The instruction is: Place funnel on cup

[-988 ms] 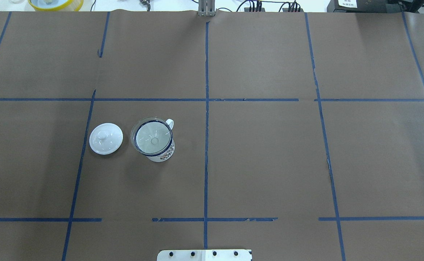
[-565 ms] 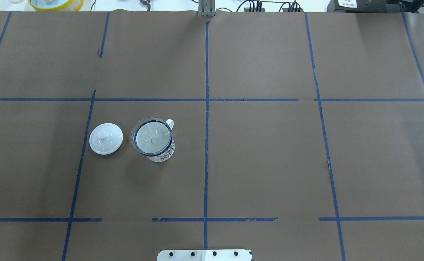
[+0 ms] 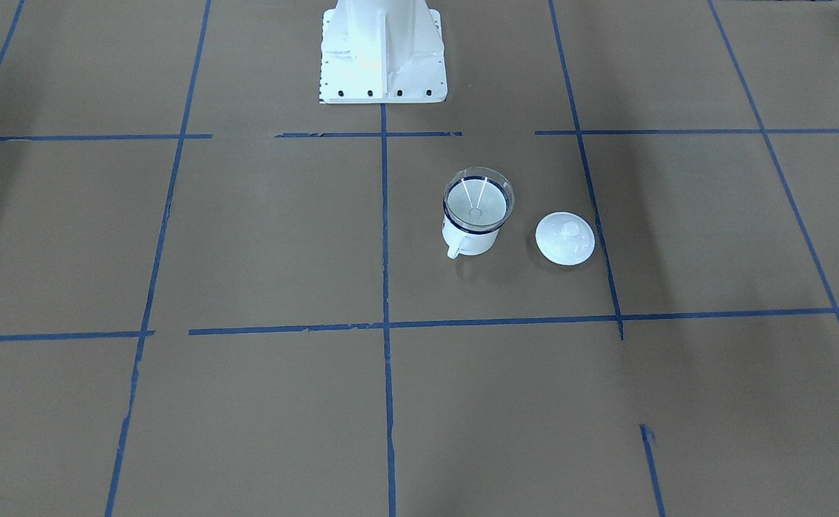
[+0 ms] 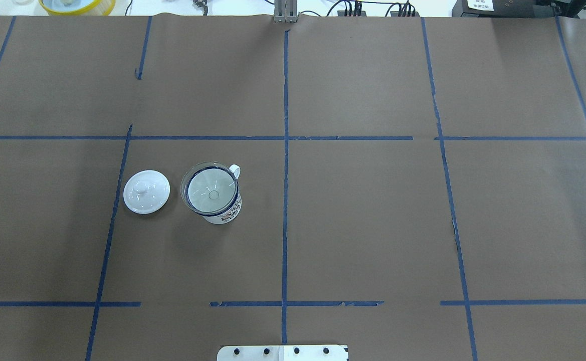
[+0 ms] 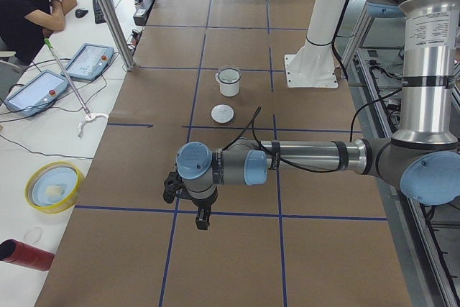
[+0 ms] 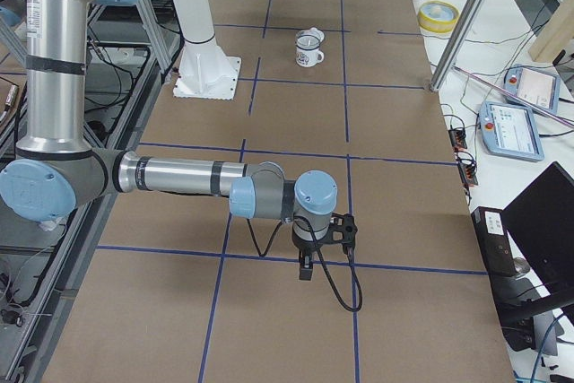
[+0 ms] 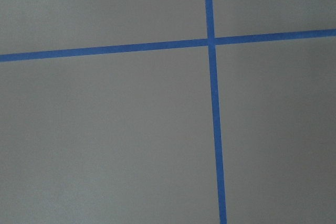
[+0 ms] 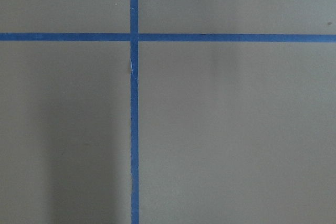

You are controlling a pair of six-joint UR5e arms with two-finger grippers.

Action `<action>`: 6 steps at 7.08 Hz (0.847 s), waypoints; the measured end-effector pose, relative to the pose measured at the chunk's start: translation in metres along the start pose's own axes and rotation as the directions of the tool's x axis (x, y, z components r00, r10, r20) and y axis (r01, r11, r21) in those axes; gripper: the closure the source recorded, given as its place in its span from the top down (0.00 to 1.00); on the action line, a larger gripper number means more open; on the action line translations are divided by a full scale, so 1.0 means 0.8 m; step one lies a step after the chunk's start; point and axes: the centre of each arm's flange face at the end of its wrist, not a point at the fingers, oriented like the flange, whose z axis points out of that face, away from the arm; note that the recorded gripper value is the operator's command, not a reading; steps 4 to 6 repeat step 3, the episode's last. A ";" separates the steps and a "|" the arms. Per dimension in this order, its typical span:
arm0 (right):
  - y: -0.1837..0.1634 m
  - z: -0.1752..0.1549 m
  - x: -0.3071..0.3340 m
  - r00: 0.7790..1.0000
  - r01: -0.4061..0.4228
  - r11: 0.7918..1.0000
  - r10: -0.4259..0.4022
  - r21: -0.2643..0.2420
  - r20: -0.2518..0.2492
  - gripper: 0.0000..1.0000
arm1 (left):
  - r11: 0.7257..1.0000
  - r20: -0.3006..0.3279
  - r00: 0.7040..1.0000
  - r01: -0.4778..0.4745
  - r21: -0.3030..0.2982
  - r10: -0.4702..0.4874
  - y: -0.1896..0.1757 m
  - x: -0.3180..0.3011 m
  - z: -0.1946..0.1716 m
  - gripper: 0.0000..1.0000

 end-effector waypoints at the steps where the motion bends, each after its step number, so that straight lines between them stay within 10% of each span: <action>1: 0.000 0.000 0.000 1.000 0.000 1.000 0.000 0.000 0.000 1.00 | 1.000 0.000 1.000 -0.001 0.001 0.001 -0.001 0.001 0.000 1.00; 6: 0.000 0.000 0.000 1.000 0.000 1.000 0.000 0.000 0.000 1.00 | 1.000 0.000 1.000 -0.002 0.002 0.002 0.000 0.000 -0.001 1.00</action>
